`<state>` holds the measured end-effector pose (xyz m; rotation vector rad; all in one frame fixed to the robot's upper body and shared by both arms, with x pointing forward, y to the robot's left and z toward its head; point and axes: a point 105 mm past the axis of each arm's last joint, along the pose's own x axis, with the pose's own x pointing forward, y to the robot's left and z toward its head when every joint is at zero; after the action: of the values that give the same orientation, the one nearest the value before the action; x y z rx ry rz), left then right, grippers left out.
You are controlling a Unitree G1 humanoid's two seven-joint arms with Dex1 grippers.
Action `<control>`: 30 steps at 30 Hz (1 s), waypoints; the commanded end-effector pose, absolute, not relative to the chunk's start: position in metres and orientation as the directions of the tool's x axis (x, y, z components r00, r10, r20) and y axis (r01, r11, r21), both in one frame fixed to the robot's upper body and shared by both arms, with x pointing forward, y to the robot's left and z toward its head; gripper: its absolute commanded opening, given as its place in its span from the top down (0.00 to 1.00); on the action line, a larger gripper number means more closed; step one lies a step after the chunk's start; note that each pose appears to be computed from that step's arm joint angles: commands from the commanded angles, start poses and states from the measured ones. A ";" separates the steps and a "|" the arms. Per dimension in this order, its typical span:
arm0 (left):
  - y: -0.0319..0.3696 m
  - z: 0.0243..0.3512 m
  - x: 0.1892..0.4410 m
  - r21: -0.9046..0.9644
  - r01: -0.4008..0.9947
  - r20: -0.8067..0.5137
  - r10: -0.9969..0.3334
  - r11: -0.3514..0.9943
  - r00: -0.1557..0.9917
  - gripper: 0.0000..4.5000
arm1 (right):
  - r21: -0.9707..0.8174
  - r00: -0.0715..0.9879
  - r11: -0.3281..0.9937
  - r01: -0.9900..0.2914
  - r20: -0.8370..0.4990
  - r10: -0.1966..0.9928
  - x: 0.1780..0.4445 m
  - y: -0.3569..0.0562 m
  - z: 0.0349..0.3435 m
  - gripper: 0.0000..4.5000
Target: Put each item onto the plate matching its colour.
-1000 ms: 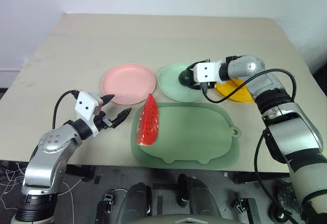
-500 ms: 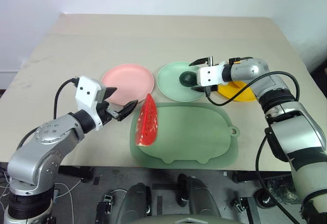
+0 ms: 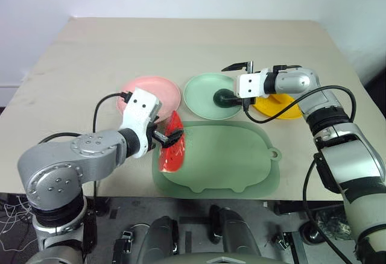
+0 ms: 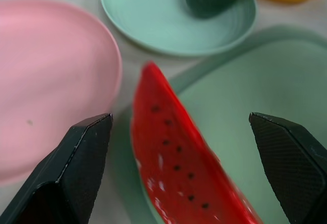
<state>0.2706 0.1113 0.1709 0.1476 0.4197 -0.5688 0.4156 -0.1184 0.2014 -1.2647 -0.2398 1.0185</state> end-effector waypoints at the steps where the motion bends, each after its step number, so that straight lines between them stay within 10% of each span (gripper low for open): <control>1: 0.109 0.163 0.267 0.022 0.549 -0.453 -0.481 0.836 0.751 0.00 | -0.897 0.576 0.010 -0.442 -0.275 0.770 0.413 -0.118 0.225 0.00; 9: 0.107 0.127 0.274 -0.034 0.493 -0.569 -0.423 0.869 0.705 0.00 | -0.891 0.556 0.026 -0.452 -0.259 0.790 0.402 -0.117 0.222 0.00; 13: 0.107 0.121 0.275 -0.039 0.488 -0.590 -0.415 0.872 0.693 0.23 | -0.894 0.559 0.027 -0.448 -0.256 0.789 0.399 -0.118 0.222 0.00; 18: 0.104 0.130 0.277 -0.028 0.506 -0.556 -0.434 0.862 0.709 0.24 | -0.899 0.576 0.040 -0.437 -0.245 0.780 0.396 -0.122 0.226 0.00; 30: 0.124 0.222 0.350 -0.060 0.351 -0.268 -0.353 0.935 0.896 0.25 | -0.712 0.570 0.347 -0.611 -0.090 0.817 0.370 -0.139 0.249 0.00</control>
<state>0.3363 0.1099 0.2198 0.0033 0.2918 -0.4444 0.3808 -0.1342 0.2291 -0.8768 -0.2731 0.9442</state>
